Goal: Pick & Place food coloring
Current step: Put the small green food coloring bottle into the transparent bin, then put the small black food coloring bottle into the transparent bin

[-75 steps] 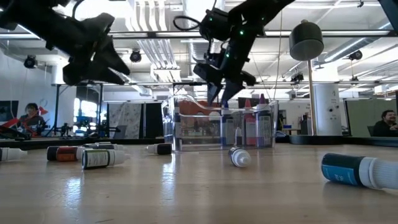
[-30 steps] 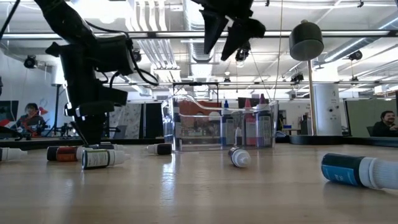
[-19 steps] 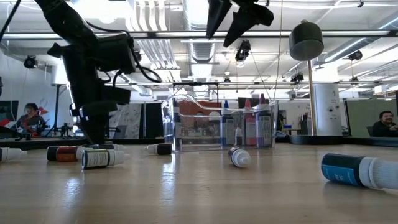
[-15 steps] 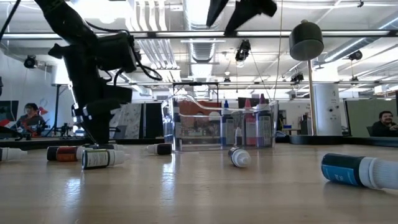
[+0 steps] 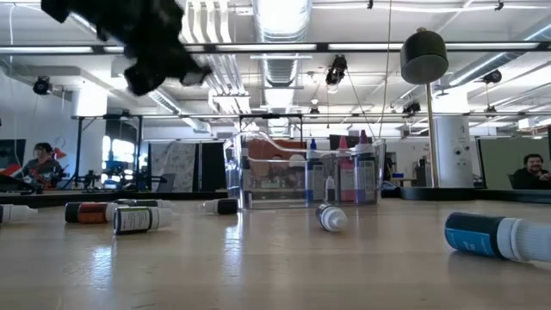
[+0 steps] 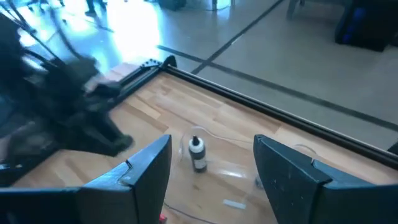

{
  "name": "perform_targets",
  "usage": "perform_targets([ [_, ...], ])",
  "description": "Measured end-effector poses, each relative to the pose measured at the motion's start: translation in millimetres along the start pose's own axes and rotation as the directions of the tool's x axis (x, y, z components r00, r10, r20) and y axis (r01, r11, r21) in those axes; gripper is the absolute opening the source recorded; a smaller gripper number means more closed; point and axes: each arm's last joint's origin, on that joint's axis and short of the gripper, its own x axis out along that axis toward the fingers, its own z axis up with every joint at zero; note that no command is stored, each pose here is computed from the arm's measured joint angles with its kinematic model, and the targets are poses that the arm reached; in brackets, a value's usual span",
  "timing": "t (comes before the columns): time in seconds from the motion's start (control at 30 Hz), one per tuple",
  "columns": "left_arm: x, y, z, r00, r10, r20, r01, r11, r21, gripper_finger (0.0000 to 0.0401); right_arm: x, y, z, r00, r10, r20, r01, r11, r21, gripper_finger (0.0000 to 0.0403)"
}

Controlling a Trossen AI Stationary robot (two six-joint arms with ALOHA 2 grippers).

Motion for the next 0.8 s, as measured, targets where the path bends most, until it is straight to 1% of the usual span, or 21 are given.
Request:
perform_targets([
  [0.07,1,-6,9,0.995,-0.060,0.086,0.059,0.998,0.011,0.0037,0,-1,-1,1.000,-0.009,-0.005,0.009,1.000,-0.003,0.0219],
  [0.13,11,-9,15,0.983,-0.092,0.157,0.089,0.996,0.025,0.0046,1,-1,-3,1.000,-0.015,-0.010,0.015,1.000,-0.011,0.0219],
  [0.17,17,-10,18,0.979,-0.098,0.181,0.095,0.995,0.026,0.0054,2,0,-3,1.000,-0.016,-0.010,0.016,1.000,-0.013,0.0219],
  [0.23,30,-13,23,0.978,-0.091,0.190,0.085,0.996,0.036,0.0077,2,0,-4,1.000,-0.016,-0.013,0.016,1.000,-0.016,0.0219],
  [0.3,44,-16,30,0.984,-0.062,0.165,0.051,0.996,0.074,0.0107,2,0,-4,1.000,-0.015,-0.015,0.015,1.000,-0.015,0.0219],
  [0.4,61,-18,39,0.995,0.021,0.094,-0.033,0.991,0.129,0.0153,2,0,-4,1.000,-0.015,-0.017,0.015,1.000,-0.017,0.0219],
  [0.47,68,-19,47,0.994,0.095,0.047,-0.101,0.979,0.176,0.0178,1,0,-5,1.000,-0.011,-0.027,0.010,1.000,-0.021,0.0219],
  [0.53,71,-20,56,0.982,0.186,0.024,-0.186,0.957,0.223,0.0195,1,-1,-6,0.998,-0.009,-0.054,0.007,1.000,-0.026,0.0219],
  [0.6,69,-23,63,0.969,0.245,0.002,-0.236,0.929,0.285,0.0204,2,-3,-10,0.993,-0.001,-0.117,-0.004,0.999,-0.037,0.0219],
  [0.67,63,-28,68,0.967,0.252,-0.031,-0.224,0.905,0.361,0.0207,3,-4,-17,0.971,0.015,-0.237,-0.032,0.997,-0.068,0.0219],
  [0.73,54,-36,66,0.971,0.226,-0.078,-0.173,0.889,0.424,0.0208,6,-5,-28,0.926,0.016,-0.378,-0.060,0.993,-0.104,0.0219],
  [0.8,44,-40,62,0.969,0.218,-0.112,-0.147,0.881,0.450,0.0208,11,-5,-44,0.861,0.001,-0.509,-0.084,0.987,-0.140,0.0219],
])
